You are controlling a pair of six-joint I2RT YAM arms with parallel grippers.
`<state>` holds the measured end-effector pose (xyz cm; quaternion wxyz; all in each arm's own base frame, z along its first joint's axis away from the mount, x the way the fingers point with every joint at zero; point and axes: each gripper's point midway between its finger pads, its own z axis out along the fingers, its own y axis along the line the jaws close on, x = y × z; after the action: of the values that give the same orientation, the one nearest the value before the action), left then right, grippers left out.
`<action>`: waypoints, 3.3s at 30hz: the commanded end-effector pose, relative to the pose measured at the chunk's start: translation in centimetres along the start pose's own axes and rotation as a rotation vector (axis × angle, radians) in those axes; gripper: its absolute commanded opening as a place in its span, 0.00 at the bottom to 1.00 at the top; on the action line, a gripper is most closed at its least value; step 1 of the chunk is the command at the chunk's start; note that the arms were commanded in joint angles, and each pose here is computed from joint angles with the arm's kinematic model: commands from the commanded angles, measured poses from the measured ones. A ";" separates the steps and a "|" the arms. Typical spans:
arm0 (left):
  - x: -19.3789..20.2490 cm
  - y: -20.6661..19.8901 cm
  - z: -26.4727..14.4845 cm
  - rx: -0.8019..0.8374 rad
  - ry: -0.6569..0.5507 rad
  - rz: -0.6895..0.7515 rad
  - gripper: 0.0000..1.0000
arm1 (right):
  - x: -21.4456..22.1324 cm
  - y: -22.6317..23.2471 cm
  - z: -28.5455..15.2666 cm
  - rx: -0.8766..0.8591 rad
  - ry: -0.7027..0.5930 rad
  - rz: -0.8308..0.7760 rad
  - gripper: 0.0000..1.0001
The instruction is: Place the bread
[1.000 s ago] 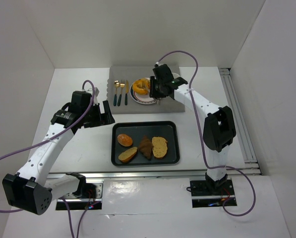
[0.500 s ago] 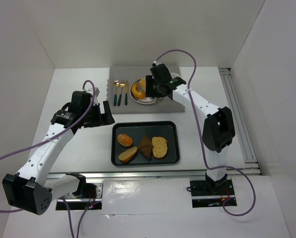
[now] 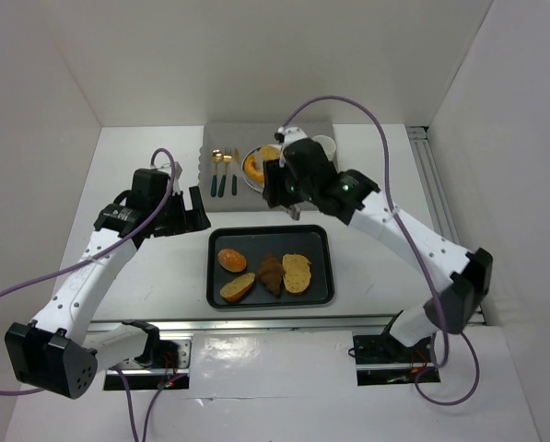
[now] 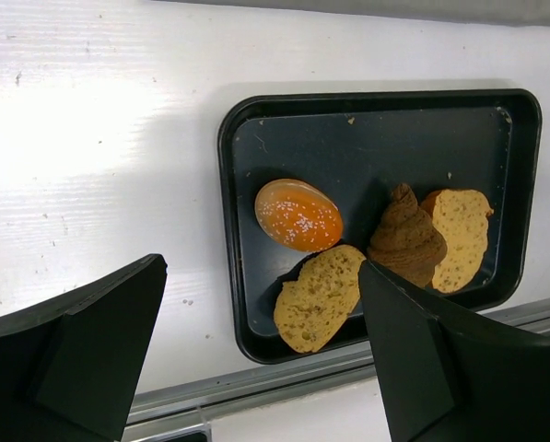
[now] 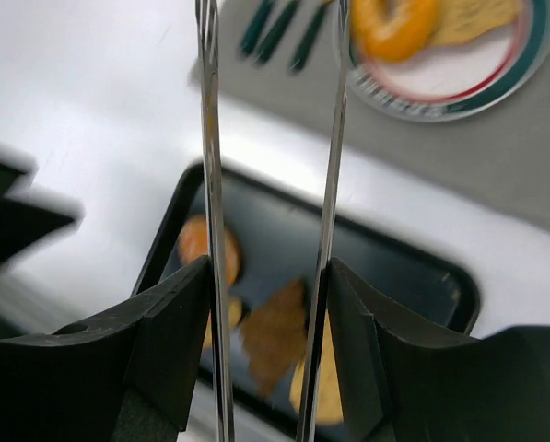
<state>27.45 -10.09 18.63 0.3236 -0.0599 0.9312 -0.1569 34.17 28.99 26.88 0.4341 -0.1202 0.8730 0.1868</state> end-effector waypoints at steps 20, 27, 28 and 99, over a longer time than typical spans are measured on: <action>-1.7 -0.4 -0.6 -0.002 -0.047 -0.078 0.99 | 18.9 6.8 -3.7 -0.264 0.444 -0.224 0.59; -1.6 -0.4 -0.4 0.007 -0.043 -0.068 0.99 | 20.0 6.4 -1.2 -0.214 0.465 -0.248 0.59; -1.6 -0.4 -0.4 0.006 -0.043 -0.059 0.99 | 20.3 6.7 -1.0 -0.219 0.472 -0.265 0.59; -3.3 1.2 -1.0 -0.084 -0.037 -0.026 0.99 | -3.6 -23.8 -6.3 0.692 -0.294 0.333 0.66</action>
<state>29.31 -8.89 19.89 0.3247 -0.0921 0.9316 -0.1353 39.58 9.96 30.44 0.5343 0.1434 0.8322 0.0389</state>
